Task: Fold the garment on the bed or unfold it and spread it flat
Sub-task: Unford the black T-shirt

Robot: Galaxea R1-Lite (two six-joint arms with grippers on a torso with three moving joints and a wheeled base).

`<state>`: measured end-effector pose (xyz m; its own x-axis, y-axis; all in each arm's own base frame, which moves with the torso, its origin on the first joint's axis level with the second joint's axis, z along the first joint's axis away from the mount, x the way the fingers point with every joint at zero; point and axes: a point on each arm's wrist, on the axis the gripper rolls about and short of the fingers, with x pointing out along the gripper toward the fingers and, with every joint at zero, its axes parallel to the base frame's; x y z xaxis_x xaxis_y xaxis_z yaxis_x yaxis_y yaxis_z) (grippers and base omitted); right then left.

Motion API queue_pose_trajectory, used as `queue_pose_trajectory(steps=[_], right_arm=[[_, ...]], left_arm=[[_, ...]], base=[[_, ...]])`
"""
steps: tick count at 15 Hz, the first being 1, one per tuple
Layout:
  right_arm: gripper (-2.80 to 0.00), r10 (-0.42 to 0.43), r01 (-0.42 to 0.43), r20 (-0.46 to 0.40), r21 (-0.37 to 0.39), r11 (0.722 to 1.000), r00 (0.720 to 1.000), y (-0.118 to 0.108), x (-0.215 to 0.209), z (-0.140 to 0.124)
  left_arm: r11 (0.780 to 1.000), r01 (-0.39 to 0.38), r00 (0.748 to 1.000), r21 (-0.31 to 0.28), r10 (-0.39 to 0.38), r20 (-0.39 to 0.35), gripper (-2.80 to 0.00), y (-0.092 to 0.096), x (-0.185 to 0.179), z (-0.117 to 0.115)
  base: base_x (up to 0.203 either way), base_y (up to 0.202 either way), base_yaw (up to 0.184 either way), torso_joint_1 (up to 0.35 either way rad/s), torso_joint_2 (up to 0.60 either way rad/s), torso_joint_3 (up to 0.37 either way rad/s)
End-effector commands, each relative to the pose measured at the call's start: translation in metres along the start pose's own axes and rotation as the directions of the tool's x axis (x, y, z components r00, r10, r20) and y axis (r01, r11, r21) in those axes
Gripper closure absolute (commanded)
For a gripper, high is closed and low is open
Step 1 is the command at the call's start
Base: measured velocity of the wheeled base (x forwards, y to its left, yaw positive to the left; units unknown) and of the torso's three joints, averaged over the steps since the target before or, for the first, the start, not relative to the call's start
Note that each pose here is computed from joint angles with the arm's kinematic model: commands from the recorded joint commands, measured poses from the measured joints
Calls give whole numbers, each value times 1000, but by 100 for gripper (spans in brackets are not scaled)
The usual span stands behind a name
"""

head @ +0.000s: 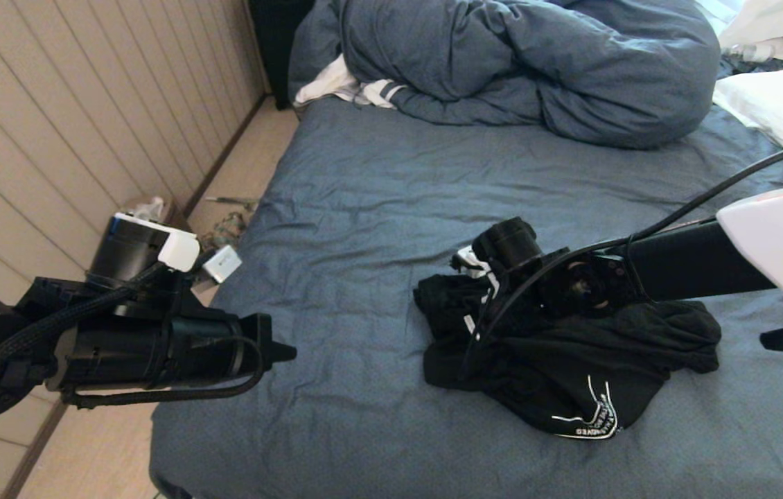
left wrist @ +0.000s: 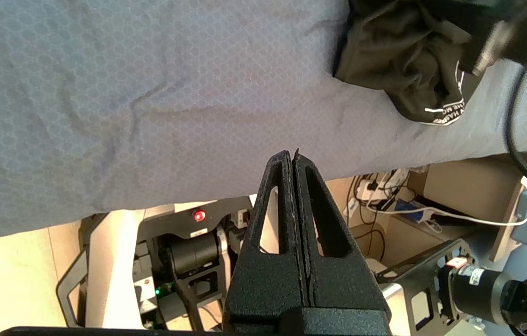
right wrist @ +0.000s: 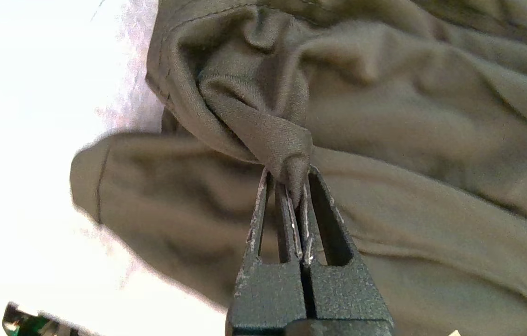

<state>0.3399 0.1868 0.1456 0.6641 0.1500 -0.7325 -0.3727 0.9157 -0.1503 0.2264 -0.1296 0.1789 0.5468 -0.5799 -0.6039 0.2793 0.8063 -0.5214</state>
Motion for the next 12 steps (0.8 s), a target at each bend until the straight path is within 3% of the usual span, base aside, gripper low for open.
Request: queue_pose_trajectory(steps=[1, 7, 12], right_arm=[[0, 0, 0, 32, 4, 1000, 999, -3, -23, 0], [0, 25, -25, 159, 1, 1000, 987, -15, -132, -37], [0, 49, -47, 196, -17, 999, 979, -33, -222, -107]], left_arm=[[1000, 4, 1000, -2, -4, 4, 0, 0, -1, 0], [1000, 13, 1000, 1, -13, 12, 0, -2, -6, 0], [1000, 23, 999, 6, -23, 23, 0, -4, -10, 1]], base=[[0, 0, 0, 0, 0, 0], [0, 0, 0, 0, 0, 0], [0, 0, 0, 0, 0, 0]])
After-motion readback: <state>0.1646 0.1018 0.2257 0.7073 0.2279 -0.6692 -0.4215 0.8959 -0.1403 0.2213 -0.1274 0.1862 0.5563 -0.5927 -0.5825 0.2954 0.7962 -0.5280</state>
